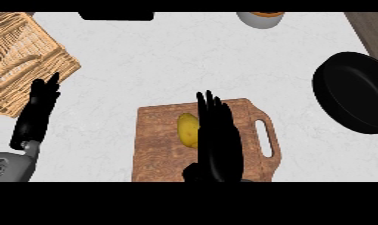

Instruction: Pick the lemon from the cutting board and place it in the pot

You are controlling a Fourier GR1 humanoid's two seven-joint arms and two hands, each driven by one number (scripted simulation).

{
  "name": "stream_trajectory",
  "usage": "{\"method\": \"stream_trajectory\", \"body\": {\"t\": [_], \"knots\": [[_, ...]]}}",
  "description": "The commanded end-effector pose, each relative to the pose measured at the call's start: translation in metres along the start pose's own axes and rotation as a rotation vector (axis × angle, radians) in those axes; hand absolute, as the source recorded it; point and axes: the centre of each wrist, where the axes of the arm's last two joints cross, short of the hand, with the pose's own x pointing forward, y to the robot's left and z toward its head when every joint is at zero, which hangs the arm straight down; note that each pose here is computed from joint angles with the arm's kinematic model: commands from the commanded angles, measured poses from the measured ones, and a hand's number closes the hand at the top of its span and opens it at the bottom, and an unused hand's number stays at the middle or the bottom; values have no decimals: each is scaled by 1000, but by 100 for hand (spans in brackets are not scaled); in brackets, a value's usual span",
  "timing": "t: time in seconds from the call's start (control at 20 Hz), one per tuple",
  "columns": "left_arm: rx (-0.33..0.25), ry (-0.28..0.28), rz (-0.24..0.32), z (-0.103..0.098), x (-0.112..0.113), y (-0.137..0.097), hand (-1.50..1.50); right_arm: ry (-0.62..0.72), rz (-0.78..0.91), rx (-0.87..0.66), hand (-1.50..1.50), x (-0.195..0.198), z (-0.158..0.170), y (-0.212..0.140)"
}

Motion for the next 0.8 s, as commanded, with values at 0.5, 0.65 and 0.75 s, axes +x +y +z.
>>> {"method": "stream_trajectory", "body": {"t": [0.5, 0.65, 0.75], "knots": [[-4, -19, 2, 3, 9, 6, 0, 256, 94, 126, -150, 29, -3, -28], [-15, -23, 0, 8, 11, -4, 0, 274, 126, 139, -150, 30, -12, -23], [6, -26, 6, 7, 2, -2, 0, 297, 146, 159, -150, 28, -15, -11]]}}
